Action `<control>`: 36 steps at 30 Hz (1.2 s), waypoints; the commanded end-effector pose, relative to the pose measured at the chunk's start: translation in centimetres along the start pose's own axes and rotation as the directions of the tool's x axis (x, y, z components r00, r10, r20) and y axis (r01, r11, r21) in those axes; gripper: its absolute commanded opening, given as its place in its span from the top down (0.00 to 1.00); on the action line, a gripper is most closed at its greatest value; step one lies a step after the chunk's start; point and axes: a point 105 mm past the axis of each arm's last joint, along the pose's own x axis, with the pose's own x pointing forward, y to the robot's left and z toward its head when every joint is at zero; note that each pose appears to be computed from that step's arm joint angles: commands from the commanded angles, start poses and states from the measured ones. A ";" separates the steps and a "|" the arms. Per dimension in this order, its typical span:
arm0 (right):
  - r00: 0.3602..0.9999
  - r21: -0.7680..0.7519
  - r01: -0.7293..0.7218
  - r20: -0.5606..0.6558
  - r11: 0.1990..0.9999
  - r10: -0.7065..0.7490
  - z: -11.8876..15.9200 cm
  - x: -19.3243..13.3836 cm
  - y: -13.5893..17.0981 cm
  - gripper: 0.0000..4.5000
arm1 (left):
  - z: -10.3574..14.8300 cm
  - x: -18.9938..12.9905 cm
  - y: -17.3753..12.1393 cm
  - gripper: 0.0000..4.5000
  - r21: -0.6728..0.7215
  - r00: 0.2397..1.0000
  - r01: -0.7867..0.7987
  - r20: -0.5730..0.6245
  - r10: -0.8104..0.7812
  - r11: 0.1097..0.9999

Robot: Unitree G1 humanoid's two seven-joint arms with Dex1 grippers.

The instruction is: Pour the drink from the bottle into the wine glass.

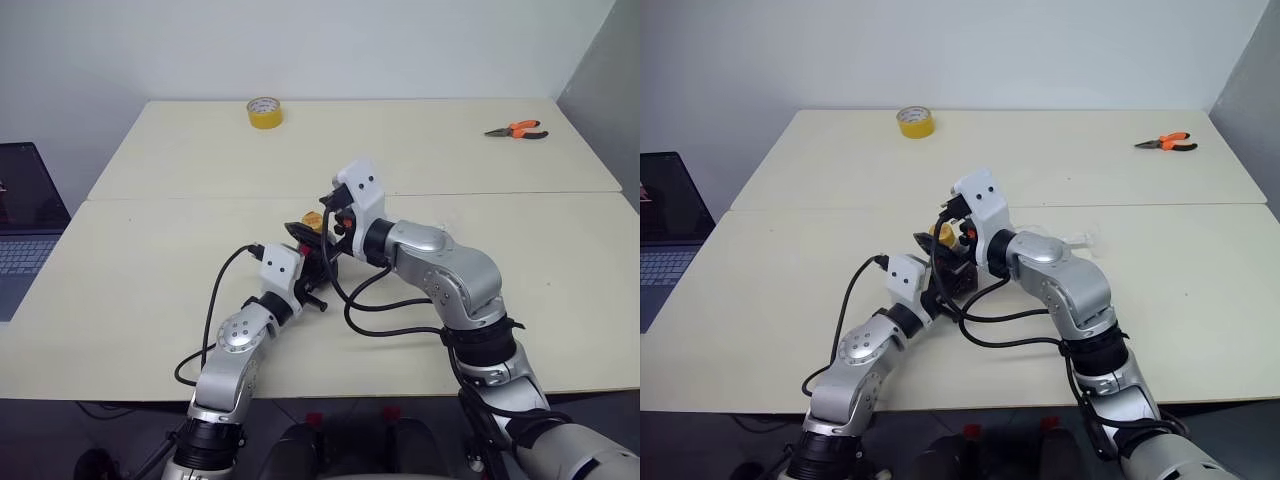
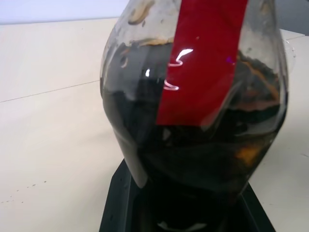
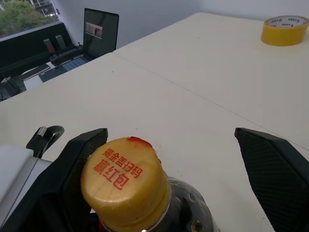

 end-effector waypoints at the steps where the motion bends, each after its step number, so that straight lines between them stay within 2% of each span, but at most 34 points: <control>1: 0.998 -0.019 0.031 0.061 0.999 -0.030 1.8 -0.7 -0.8 0.00 | 1.7 0.1 0.0 0.86 0.027 0.998 0.001 0.067 -0.003 1.000; 36: 0.999 -0.028 -0.019 0.048 0.999 0.020 1.4 -3.3 -0.8 0.00 | 1.5 -0.1 0.1 0.86 0.035 0.998 -0.001 0.055 -0.001 0.999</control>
